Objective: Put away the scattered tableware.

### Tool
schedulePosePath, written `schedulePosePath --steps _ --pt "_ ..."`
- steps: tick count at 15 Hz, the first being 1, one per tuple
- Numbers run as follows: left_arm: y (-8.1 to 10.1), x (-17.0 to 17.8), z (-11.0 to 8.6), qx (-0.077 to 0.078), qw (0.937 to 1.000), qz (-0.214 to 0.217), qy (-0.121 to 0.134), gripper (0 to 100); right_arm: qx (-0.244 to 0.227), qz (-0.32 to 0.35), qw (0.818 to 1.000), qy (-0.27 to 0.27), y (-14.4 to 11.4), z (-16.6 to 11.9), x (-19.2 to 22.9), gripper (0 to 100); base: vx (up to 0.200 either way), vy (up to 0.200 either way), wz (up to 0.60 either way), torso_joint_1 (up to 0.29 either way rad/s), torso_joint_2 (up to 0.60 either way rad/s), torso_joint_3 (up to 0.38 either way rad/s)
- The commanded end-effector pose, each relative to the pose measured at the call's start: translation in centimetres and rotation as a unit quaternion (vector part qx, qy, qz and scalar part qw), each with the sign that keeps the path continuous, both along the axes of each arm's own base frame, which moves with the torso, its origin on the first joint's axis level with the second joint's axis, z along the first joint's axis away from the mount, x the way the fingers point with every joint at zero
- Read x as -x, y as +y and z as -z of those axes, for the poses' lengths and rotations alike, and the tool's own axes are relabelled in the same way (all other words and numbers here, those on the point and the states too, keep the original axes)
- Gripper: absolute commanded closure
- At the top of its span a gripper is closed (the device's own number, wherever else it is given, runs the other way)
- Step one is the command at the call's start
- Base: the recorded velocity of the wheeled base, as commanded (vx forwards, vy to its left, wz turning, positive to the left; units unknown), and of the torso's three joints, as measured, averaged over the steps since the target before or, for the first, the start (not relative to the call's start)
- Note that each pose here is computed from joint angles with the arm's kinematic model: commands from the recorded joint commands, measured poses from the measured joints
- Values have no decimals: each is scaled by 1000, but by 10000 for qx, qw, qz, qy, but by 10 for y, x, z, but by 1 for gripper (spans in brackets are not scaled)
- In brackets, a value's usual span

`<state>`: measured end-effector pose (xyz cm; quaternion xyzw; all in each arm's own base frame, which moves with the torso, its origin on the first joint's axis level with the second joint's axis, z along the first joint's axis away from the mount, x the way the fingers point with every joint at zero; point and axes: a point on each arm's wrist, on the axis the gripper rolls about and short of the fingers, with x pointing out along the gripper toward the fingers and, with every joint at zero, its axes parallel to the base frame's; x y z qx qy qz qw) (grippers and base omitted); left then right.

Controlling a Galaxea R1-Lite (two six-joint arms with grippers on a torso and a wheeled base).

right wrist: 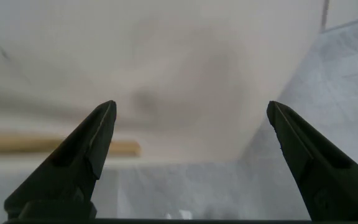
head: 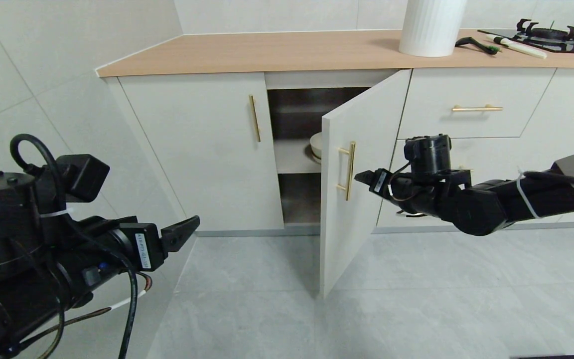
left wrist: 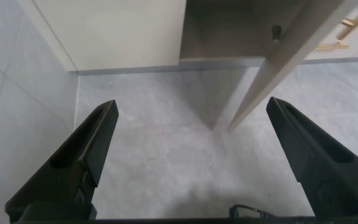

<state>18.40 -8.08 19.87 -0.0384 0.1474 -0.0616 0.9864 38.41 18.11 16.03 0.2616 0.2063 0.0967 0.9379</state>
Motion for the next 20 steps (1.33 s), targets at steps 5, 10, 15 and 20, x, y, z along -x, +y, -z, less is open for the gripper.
schedulePosePath --steps 5,10,15,20 --pt "1 1 4 -271 9995 -72 153 0 -168 193 9997 17 12 19 -27 0 80 0 0 2 1 1" --pt "0 -1 5 -282 9994 -64 181 0 -319 206 9992 81 19 25 -32 0 200 0 0 -1 3 2" --pt "0 -2 6 -294 9993 -79 201 0 -574 246 9980 62 20 20 -34 0 200 0 0 1 3 1" --pt "0 -3 6 -298 9993 -118 197 0 -792 342 9963 1 18 13 -37 0 120 0 0 0 2 1"
